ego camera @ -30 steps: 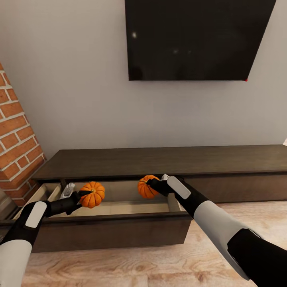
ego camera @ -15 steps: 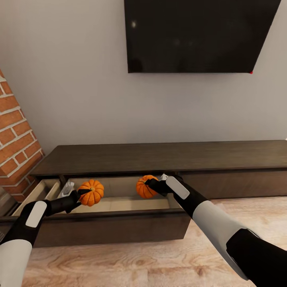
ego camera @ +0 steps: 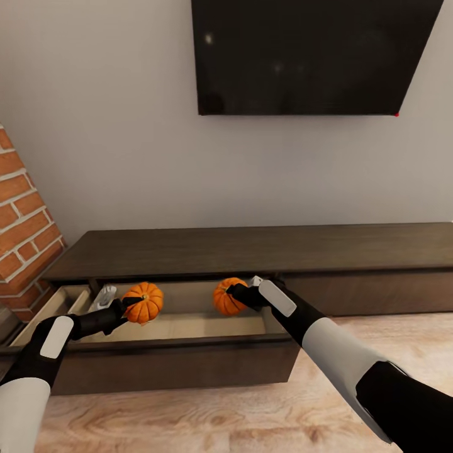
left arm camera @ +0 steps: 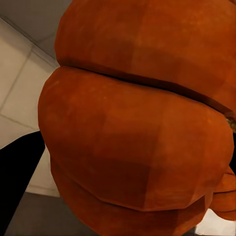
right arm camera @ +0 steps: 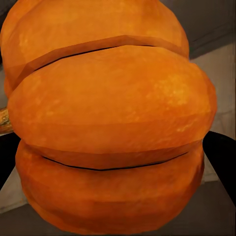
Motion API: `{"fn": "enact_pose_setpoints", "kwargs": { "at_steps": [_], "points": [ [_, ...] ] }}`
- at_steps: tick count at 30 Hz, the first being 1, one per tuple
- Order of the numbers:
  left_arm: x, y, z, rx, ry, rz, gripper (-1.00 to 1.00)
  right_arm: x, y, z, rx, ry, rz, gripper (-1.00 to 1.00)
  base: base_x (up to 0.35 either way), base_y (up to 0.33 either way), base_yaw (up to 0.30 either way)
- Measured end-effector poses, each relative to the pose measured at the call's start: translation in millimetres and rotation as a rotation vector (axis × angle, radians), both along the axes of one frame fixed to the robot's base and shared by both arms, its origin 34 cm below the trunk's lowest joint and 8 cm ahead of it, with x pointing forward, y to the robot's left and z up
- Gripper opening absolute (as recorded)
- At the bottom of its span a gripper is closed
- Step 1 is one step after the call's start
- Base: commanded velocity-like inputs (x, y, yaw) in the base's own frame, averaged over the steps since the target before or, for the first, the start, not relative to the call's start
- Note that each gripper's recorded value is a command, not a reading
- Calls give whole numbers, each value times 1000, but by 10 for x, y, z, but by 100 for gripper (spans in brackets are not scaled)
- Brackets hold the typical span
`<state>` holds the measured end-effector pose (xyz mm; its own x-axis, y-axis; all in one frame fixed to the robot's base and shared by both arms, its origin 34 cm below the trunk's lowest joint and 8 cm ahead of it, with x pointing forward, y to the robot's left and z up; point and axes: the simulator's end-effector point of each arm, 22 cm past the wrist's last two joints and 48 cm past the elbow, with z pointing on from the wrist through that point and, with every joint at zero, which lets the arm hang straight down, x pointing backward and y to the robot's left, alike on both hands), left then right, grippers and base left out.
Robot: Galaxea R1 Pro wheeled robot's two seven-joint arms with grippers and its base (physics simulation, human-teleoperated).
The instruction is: Place each of the two pumpkins and all three candles from the living room inside a cabinet in the living room (use any cabinet), then make sure every cabinet is closed, and position the cauldron so it is next to a table in the living room.
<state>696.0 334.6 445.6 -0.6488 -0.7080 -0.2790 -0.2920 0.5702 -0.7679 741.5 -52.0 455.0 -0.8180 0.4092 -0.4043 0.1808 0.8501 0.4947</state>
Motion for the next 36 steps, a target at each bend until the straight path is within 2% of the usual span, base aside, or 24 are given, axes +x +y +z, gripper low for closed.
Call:
{"fn": "enact_pose_setpoints", "kwargs": {
  "at_steps": [7, 15, 17, 21, 23, 36],
  "points": [
    [-4, -5, -13, 2, 3, -1, -100, -1, 3, -4, -1, -1, 2, -100, 51, -47, 0],
    [0, 11, -14, 9, 2, 1, -100, -48, 33, -52, -30, -1, 29, -100, 2, -2, 0],
    [9, 44, -27, 23, 3, 11, -100, -53, 37, -56, -31, -1, 31, -100, 0, 0, 0],
    [2, 219, -144, 100, 39, 62, -100, -57, 48, -57, -31, -1, 33, -100, 0, 0, 0],
    [-1, 255, -172, 116, 50, 76, -100, -56, 49, -56, -31, -2, 32, -100, 0, 0, 0],
    [-2, 208, -361, 131, 77, 83, -100, -67, 50, -222, -32, 21, 33, -100, 0, 0, 0]
  ]
}}
